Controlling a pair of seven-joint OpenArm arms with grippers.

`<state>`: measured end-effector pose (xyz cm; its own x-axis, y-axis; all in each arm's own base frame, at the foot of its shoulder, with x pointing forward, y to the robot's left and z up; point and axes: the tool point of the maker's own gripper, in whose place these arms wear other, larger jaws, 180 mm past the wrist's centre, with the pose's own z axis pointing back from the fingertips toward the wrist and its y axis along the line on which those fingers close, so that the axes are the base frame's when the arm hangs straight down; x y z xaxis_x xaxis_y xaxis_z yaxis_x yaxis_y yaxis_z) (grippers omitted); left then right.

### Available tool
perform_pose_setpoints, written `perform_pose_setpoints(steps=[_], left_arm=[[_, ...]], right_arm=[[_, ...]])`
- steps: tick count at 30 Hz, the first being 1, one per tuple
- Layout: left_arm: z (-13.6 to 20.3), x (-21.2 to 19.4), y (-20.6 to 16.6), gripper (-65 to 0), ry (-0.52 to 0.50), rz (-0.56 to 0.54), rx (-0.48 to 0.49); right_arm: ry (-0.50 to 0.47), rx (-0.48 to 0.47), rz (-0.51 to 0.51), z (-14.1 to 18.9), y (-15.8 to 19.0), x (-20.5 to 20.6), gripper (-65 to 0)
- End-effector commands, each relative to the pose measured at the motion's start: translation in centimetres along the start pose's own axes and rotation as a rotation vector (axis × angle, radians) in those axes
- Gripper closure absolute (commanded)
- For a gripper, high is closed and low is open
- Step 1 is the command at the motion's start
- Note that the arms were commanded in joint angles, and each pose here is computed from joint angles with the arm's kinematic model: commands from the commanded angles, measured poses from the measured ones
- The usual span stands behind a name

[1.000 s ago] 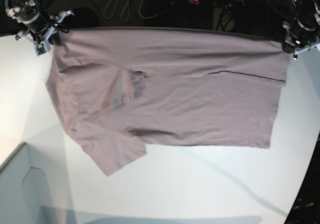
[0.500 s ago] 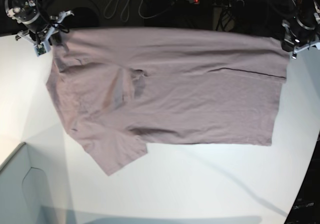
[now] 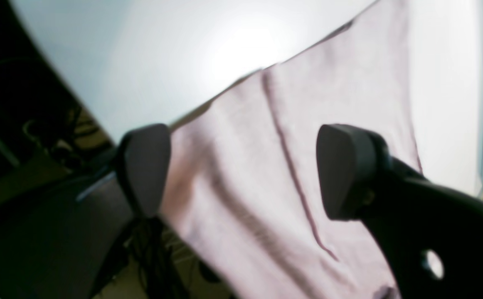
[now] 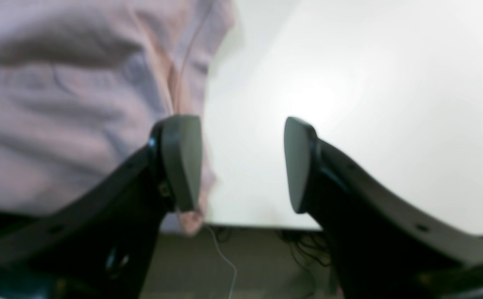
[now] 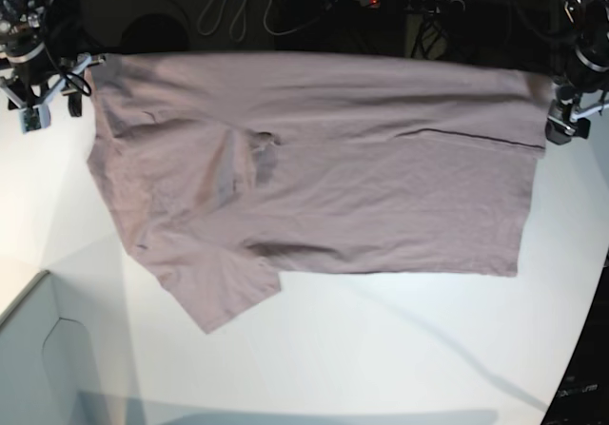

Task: Layout the t-shirt on the table in an organized manner, then fold the t-shirt properly
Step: 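Move both grippers along the shirt sides and grasp the hem corners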

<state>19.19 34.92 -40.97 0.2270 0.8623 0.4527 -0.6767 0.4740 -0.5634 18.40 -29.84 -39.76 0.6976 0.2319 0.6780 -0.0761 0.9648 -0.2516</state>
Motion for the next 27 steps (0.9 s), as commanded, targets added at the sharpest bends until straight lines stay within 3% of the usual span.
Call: perform_pose_setpoints(steps=[1, 7, 10, 13, 19, 27], left_arm=[[0.2, 1.7, -1.7, -53.1, -0.046, -0.01, -0.044], [-1.7, 4.2, -6.9, -53.1, -0.1, 0.013, -0.152], [-3.5, 5.1, -9.7, -53.1, -0.102, 0.054, -0.209], [-5.6, 5.8, -12.5, -53.2, -0.087, 0.009, -0.228], [-9.8, 6.0, -16.8, -53.4, -0.04, -0.116, -0.189], [-13.9, 5.5, -17.2, -53.4, -0.046, -0.259, -0.058]], right_arm=[[-0.081, -0.026, 0.004, -0.2, -1.0, 2.7, -32.8], [-0.241, -0.003, -0.014, -4.8, -0.8, 11.2, -38.3], [-0.235, 0.021, 0.001, -8.7, -0.1, 14.5, -38.4], [-0.196, 0.076, -0.041, -12.9, 0.7, 16.8, -38.4], [-0.117, 0.193, -0.109, -18.0, 1.1, 19.2, -38.4], [-0.203, 0.292, -0.241, -20.0, 2.9, 18.6, -38.5]])
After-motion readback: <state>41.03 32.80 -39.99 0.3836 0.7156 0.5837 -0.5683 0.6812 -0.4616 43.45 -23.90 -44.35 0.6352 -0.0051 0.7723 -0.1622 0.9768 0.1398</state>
